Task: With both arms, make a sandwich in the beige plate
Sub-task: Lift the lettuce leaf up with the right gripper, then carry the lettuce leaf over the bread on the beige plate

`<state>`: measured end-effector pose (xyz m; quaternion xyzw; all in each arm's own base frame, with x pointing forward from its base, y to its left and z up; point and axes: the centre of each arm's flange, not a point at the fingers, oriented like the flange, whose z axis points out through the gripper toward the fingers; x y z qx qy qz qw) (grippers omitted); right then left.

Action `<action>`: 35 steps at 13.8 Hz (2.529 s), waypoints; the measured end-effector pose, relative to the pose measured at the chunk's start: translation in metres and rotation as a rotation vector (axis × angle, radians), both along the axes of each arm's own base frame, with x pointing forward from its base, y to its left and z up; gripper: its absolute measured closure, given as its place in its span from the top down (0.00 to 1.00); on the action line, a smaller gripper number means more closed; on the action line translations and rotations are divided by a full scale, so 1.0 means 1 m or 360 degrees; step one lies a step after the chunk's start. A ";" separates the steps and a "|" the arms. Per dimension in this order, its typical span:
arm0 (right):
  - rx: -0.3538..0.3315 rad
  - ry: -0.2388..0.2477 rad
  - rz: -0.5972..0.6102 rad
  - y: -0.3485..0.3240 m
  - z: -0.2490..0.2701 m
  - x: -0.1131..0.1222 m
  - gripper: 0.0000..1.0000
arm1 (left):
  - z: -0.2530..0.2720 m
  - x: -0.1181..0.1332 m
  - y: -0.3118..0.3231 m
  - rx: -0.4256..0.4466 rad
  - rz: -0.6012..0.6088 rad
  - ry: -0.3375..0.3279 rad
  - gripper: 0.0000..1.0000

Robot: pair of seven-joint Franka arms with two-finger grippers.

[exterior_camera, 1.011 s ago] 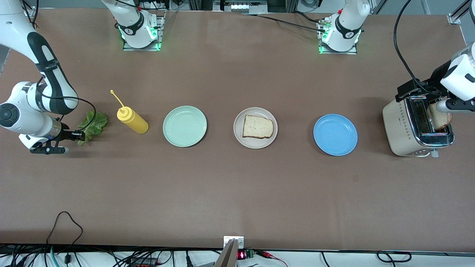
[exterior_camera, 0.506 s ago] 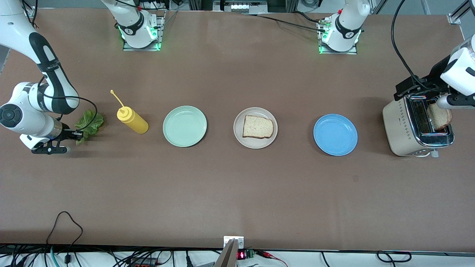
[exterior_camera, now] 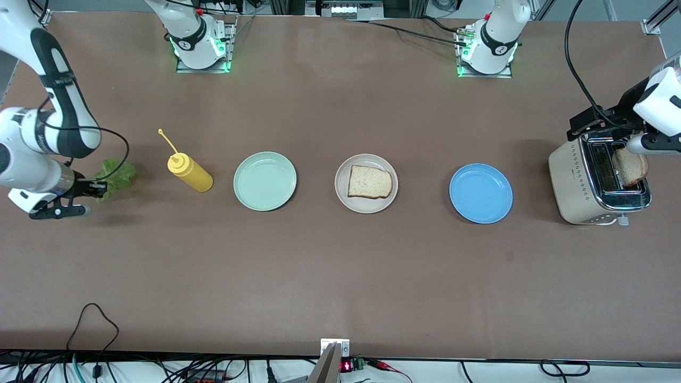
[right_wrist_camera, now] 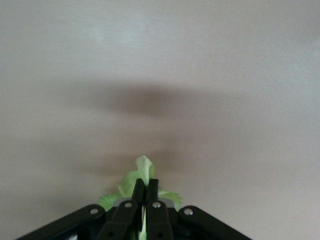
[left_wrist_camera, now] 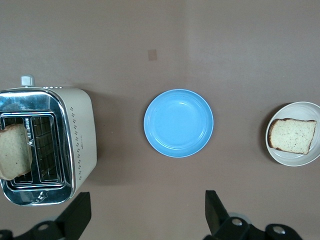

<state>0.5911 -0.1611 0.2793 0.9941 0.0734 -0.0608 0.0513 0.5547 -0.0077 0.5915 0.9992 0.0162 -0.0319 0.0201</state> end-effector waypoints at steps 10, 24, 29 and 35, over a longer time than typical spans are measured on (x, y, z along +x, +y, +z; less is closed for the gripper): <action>0.0363 0.0204 -0.0251 0.074 0.171 0.001 0.04 | 0.005 -0.001 -0.001 0.0001 0.0015 -0.0004 1.00; 0.0608 0.0323 -0.1629 0.451 0.127 0.012 0.04 | 0.016 0.000 0.005 0.0001 0.0035 -0.0035 1.00; 0.0632 0.0362 -0.2028 0.546 0.062 -0.009 0.04 | 0.016 0.000 0.005 0.0011 0.0034 -0.0035 1.00; 0.0641 0.0420 -0.2228 0.640 -0.032 -0.062 0.04 | 0.014 0.001 0.003 0.0028 0.0023 -0.0030 1.00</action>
